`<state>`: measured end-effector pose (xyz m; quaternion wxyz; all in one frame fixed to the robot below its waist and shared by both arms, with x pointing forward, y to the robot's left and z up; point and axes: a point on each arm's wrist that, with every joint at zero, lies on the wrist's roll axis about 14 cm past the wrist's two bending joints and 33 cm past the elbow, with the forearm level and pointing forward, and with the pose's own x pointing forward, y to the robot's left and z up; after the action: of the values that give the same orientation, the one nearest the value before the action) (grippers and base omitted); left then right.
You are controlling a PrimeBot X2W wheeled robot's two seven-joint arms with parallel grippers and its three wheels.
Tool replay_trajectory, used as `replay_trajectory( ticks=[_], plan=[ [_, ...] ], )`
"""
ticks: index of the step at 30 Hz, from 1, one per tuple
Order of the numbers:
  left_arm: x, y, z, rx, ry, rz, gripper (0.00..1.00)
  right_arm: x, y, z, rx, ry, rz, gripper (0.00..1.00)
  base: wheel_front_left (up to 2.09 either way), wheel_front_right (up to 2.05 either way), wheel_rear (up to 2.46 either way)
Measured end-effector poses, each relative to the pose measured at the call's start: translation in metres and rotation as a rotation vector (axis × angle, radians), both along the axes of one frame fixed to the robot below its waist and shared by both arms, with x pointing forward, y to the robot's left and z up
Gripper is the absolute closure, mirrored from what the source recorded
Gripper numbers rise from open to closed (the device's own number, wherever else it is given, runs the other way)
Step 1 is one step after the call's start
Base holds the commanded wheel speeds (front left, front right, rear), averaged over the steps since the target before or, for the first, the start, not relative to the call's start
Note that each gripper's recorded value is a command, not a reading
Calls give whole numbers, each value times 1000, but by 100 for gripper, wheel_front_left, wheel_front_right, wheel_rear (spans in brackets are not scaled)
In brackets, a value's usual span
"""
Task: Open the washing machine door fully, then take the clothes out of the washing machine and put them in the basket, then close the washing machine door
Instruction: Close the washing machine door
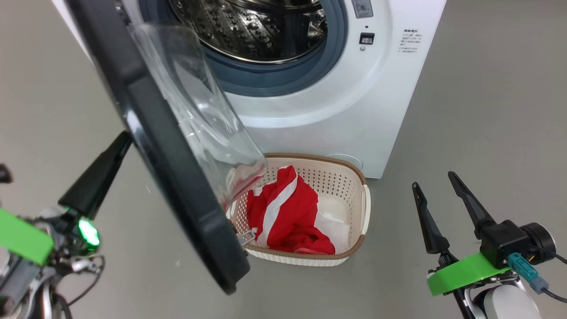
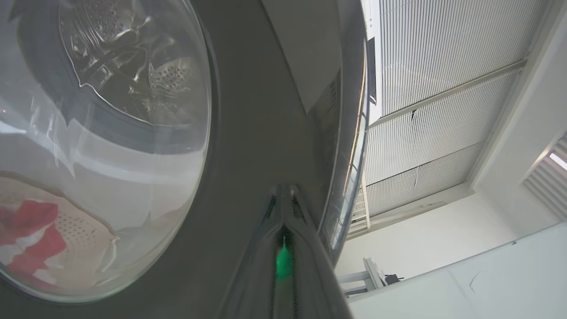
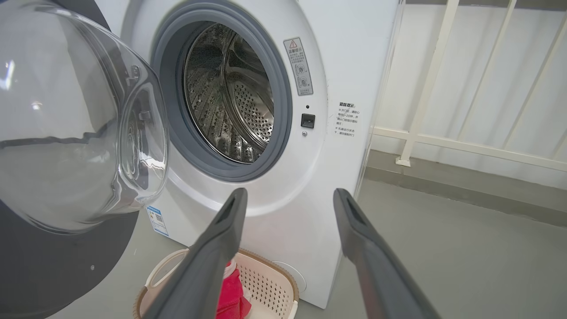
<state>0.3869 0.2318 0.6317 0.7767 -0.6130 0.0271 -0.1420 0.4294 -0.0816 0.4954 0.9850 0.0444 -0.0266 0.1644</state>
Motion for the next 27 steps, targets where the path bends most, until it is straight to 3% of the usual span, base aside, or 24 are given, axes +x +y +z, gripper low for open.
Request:
replay_trajectory(
  ticks=[1, 3, 4, 5, 6, 7, 15, 18, 21, 27],
  plan=[
    [-1, 2, -2, 67, -19, 12, 100, 0, 0, -1, 0, 2, -1, 0, 0, 0, 0],
    [-4, 4, -8, 178, -35, 35, 59, 0, -1, -1, -1, 3, -3, 0, 0, 0, 0],
    [-5, 5, -12, 212, -39, 47, 59, 0, -1, -1, -1, 3, -4, 0, 0, 0, 0],
    [-6, 6, -15, 255, -44, 61, 44, 0, -2, -1, -1, 2, -4, 0, 0, 0, 0],
    [-6, 8, -17, 295, -48, 84, 7, 0, -2, 0, -1, 1, -5, 0, 0, 0, 0],
    [-6, 11, -19, 344, -47, 105, 0, 0, -2, 0, -1, 0, -7, 0, 0, 0, 0],
    [-6, 21, -13, 613, -122, 259, 0, 3, -6, 6, 18, -15, -18, 0, 0, 0, 0],
    [-10, 13, -14, 772, -200, 291, 0, 3, -10, 5, 31, -9, -30, 0, 0, 0, 0],
    [-15, 10, -29, 919, -234, 296, 0, 2, -13, 5, 37, -7, -40, 0, 0, 0, 0],
    [-21, 10, -56, 1092, -277, 292, 0, 1, -19, 5, 35, -6, -56, 0, 0, 0, 0]
  ],
)
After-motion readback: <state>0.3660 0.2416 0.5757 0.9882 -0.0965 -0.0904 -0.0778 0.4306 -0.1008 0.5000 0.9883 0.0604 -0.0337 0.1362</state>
